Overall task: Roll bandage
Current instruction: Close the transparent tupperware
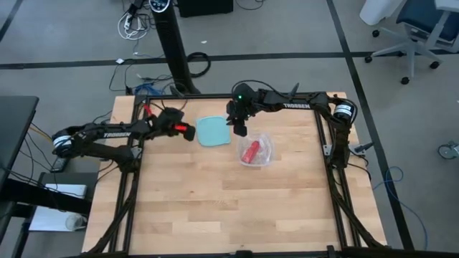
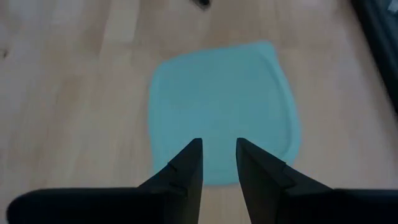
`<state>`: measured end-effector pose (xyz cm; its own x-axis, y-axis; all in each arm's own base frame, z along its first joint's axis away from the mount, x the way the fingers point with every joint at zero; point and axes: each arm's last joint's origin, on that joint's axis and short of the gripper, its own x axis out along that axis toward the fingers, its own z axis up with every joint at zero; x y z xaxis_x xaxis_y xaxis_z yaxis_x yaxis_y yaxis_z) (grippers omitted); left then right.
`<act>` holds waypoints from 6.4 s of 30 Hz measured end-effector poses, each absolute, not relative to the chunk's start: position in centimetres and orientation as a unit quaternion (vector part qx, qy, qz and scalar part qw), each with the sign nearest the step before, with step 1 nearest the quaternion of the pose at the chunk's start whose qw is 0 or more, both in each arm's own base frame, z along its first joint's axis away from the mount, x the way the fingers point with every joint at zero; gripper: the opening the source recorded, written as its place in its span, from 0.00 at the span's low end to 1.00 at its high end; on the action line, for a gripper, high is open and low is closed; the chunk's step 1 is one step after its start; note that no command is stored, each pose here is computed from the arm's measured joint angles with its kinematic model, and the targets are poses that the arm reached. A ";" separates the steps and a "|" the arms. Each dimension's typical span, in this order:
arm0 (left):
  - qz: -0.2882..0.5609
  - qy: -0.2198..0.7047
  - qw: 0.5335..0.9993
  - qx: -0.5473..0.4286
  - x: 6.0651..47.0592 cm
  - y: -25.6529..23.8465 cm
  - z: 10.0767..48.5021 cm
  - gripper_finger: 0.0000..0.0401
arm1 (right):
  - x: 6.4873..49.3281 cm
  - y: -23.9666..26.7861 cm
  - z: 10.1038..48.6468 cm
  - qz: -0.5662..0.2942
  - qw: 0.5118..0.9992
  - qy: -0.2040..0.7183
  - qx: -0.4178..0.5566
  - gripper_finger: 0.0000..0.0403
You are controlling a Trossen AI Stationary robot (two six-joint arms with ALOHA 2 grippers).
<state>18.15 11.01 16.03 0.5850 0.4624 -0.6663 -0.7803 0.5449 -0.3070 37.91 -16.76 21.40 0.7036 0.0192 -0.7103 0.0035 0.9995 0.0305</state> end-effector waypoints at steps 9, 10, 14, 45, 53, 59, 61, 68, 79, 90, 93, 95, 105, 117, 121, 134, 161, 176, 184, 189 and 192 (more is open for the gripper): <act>0.323 0.222 0.845 -0.365 18.9 13.7 15.3 0.45 | 37.0 -18.7 21.4 -0.013 0.925 0.379 0.030 0.24; 0.321 0.225 0.844 -0.365 19.3 14.0 15.1 0.45 | 37.0 -18.9 21.4 -0.014 0.925 0.379 0.034 0.24; 0.328 0.244 0.840 -0.356 21.1 16.0 14.6 0.45 | 36.7 -18.9 21.3 -0.008 0.922 0.383 0.053 0.24; 0.312 0.329 0.802 -0.388 21.2 19.6 12.0 0.45 | 37.9 -17.9 19.0 0.013 0.911 0.412 0.014 0.23; 0.316 0.339 0.807 -0.367 21.5 19.2 11.9 0.36 | 38.3 -17.8 18.1 0.020 0.910 0.414 0.014 0.23; 0.314 0.339 0.812 -0.357 21.6 19.2 12.0 0.20 | 38.2 -17.8 18.0 0.024 0.908 0.418 0.013 0.23; 0.311 0.336 0.815 -0.355 21.7 19.2 12.0 0.15 | 38.2 -17.8 18.0 0.025 0.908 0.418 0.013 0.23; 0.307 0.339 0.822 -0.340 21.7 19.2 12.0 0.01 | 38.1 -17.7 17.9 0.026 0.904 0.426 0.017 0.23; 0.299 0.342 0.821 -0.346 21.7 19.1 11.9 0.00 | 38.1 -17.7 17.9 0.026 0.904 0.425 0.017 0.22; 0.226 0.344 0.826 -0.386 21.8 18.6 11.9 0.00 | 38.5 -17.4 18.7 0.042 0.903 0.428 0.006 0.23; 0.192 0.341 0.837 -0.381 21.7 18.3 12.6 0.00 | 38.8 -17.5 19.5 0.043 0.905 0.424 0.001 0.23; 0.185 0.349 0.841 -0.370 21.4 18.1 13.1 0.00 | 39.0 -17.5 20.0 0.044 0.907 0.419 -0.001 0.23; 0.125 0.399 0.865 -0.278 20.9 14.0 16.9 0.00 | 39.2 -15.0 19.6 0.104 0.885 0.453 -0.026 0.23; 0.154 0.386 0.901 -0.128 25.0 7.7 17.8 0.01 | 40.8 -9.1 19.4 0.066 0.864 0.495 -0.064 0.22; 0.171 0.394 0.898 -0.097 25.4 6.6 17.5 0.06 | 40.9 -7.5 19.2 0.082 0.855 0.509 -0.058 0.23; 0.145 0.449 0.876 -0.100 27.2 5.1 13.3 0.38 | 41.3 -2.2 19.3 0.110 0.845 0.515 -0.092 0.24; -0.030 0.400 0.895 -0.196 28.5 -1.6 17.2 0.36 | 39.3 9.3 20.7 0.190 0.817 0.509 -0.193 0.23; 0.103 0.368 0.874 -0.301 27.7 0.3 16.0 0.36 | 37.4 15.6 20.1 0.004 0.847 0.458 -0.272 0.23; 0.075 0.309 0.882 -0.348 26.4 -1.2 14.2 0.33 | 35.8 16.9 17.9 -0.033 0.855 0.451 -0.253 0.23; 0.041 0.238 0.891 -0.383 25.2 -2.0 13.6 0.29 | 35.2 17.6 16.7 -0.058 0.872 0.420 -0.244 0.23; 0.021 0.212 0.892 -0.399 24.3 -2.0 13.1 0.28 | 34.9 17.7 16.4 -0.063 0.872 0.420 -0.245 0.23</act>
<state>24.28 -2.01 13.14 0.9090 -0.1315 -0.3956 -0.2076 0.6801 -0.7031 34.93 17.72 16.44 0.6400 -0.3157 -0.7006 -0.0952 0.8721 -0.4799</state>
